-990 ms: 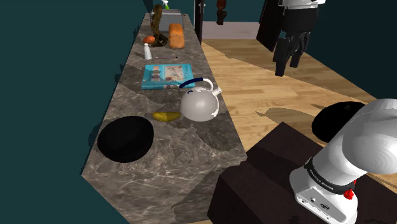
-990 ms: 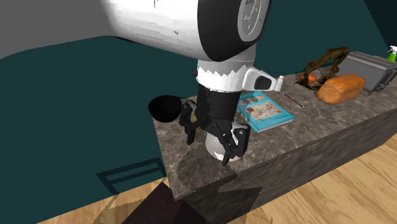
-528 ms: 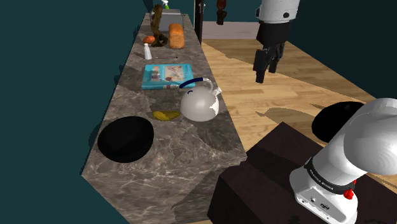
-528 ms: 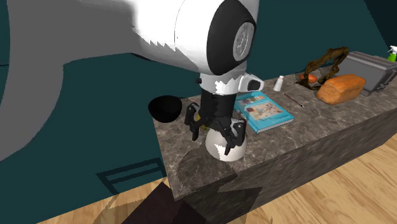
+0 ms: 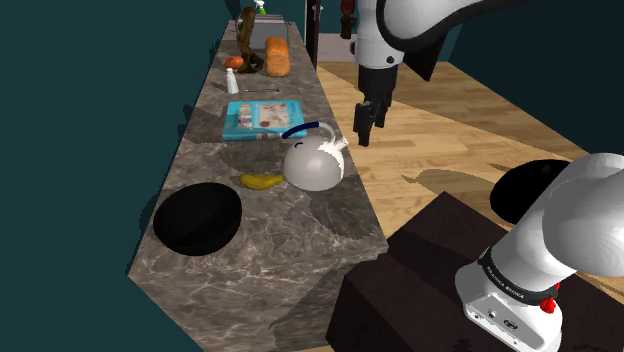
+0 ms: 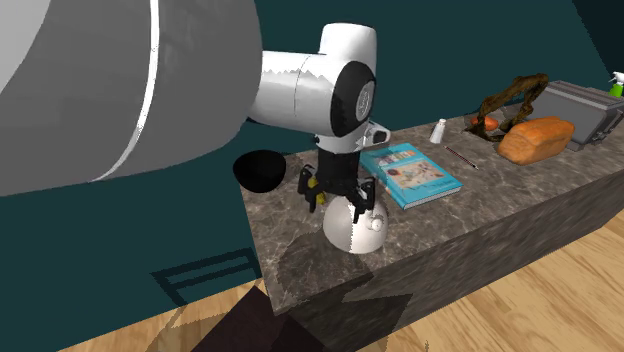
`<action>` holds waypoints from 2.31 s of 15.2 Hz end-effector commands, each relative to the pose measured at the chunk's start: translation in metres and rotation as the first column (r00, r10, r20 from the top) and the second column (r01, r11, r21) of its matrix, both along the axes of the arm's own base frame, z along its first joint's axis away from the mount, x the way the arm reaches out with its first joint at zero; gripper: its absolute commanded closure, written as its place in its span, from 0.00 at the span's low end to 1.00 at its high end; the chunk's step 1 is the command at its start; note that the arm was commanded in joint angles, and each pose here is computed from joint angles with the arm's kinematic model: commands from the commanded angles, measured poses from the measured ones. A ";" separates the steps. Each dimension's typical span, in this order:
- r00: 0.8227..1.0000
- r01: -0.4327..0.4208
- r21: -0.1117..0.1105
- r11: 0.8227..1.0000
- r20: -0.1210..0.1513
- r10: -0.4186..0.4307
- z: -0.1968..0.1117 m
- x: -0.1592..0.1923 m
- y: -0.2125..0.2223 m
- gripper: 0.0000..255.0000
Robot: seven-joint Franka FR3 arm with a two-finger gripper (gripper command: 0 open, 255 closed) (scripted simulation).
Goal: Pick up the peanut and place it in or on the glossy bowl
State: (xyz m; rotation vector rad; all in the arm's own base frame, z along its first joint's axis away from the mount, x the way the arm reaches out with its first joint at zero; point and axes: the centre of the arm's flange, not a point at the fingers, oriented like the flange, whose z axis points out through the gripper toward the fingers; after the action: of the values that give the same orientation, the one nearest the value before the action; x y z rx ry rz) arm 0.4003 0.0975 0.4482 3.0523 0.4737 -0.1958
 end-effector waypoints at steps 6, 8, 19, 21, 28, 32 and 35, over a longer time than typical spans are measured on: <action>0.987 -0.155 -0.012 0.988 0.042 0.155 -0.053 0.055 0.051 0.00; 0.979 -0.198 -0.016 0.980 0.053 0.198 -0.067 0.069 0.066 0.00; 0.898 -0.424 -0.051 0.904 0.109 0.427 -0.144 0.137 0.161 0.00; 0.877 -0.463 -0.059 0.885 0.118 0.466 -0.157 0.147 0.180 0.00; 0.857 -0.496 -0.066 0.866 0.126 0.500 -0.196 0.158 0.194 0.00; 0.857 -0.496 -0.066 0.866 0.126 0.501 -0.209 0.159 0.193 0.00; 0.857 -0.496 -0.066 0.866 0.126 0.500 -0.209 0.159 0.193 0.00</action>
State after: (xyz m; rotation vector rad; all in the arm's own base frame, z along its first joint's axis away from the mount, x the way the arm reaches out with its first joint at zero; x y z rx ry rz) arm 0.5588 0.2903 0.2392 2.7596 1.2068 0.0333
